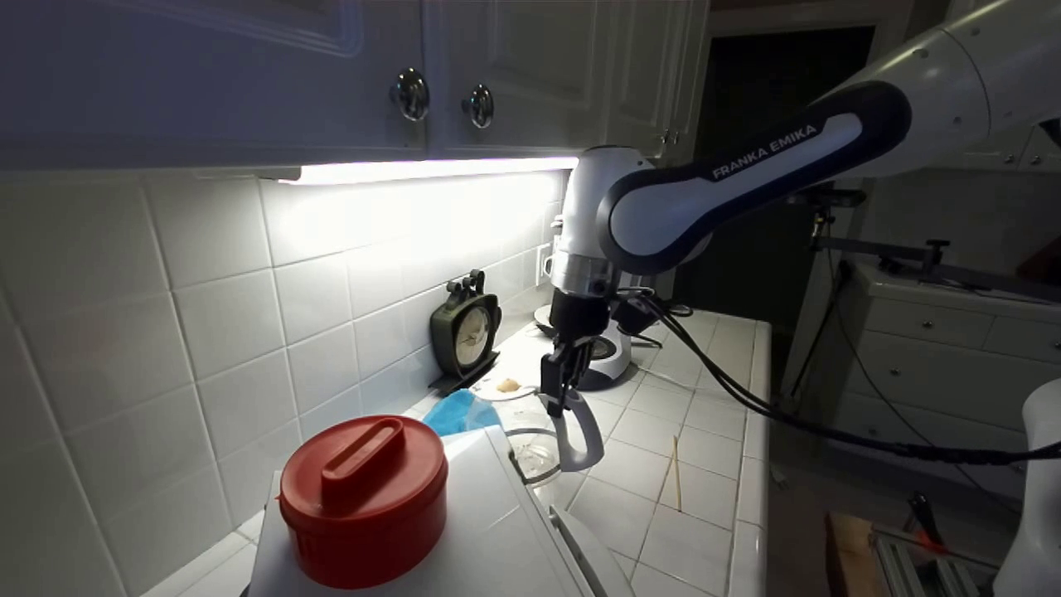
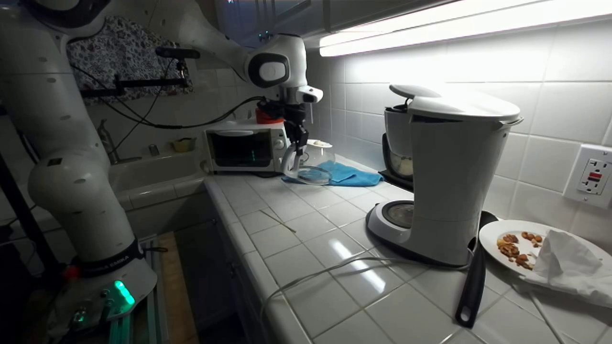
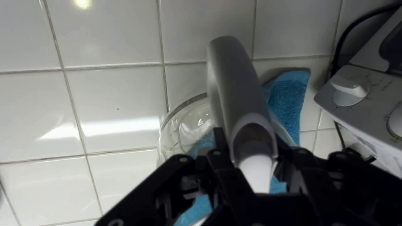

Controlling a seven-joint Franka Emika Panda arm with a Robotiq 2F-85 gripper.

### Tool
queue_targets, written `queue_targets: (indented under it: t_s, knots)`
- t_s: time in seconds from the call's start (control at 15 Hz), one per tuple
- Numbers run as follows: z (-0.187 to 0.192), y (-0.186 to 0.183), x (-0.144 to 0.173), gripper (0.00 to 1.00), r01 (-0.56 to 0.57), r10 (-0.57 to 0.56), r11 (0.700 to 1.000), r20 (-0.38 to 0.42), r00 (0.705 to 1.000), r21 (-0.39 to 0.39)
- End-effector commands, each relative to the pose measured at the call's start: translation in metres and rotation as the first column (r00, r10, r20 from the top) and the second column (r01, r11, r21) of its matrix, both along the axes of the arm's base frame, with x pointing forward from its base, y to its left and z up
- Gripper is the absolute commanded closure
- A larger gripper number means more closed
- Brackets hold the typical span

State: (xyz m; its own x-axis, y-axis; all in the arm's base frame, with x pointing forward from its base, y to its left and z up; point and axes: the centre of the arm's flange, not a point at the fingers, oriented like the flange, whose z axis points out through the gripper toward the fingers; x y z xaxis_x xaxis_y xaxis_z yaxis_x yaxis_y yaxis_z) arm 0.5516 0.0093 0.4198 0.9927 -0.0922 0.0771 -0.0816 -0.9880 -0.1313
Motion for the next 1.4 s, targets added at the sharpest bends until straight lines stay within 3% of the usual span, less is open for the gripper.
queue_targets:
  t_s: [0.0,0.33,0.53,0.6,1.2,1.27,1.33]
  knots:
    - [0.007,-0.009,-0.029,0.91,0.078,-0.078,0.997,0.004,0.997,-0.030]
    - [-0.011,-0.023,-0.051,0.91,0.211,-0.213,0.976,-0.033,0.976,-0.046]
    - [-0.011,-0.030,-0.060,0.91,0.232,-0.234,0.972,-0.046,0.971,-0.033]
    - [-0.016,-0.027,-0.041,0.66,0.206,-0.207,0.978,-0.055,0.977,-0.026]
    - [-0.016,-0.030,-0.048,0.66,0.216,-0.217,0.976,-0.057,0.974,-0.026]
    - [-0.017,-0.033,-0.046,0.91,0.235,-0.236,0.972,-0.069,0.969,-0.024]
    - [-0.019,-0.035,-0.045,0.91,0.255,-0.256,0.967,-0.074,0.964,-0.026]
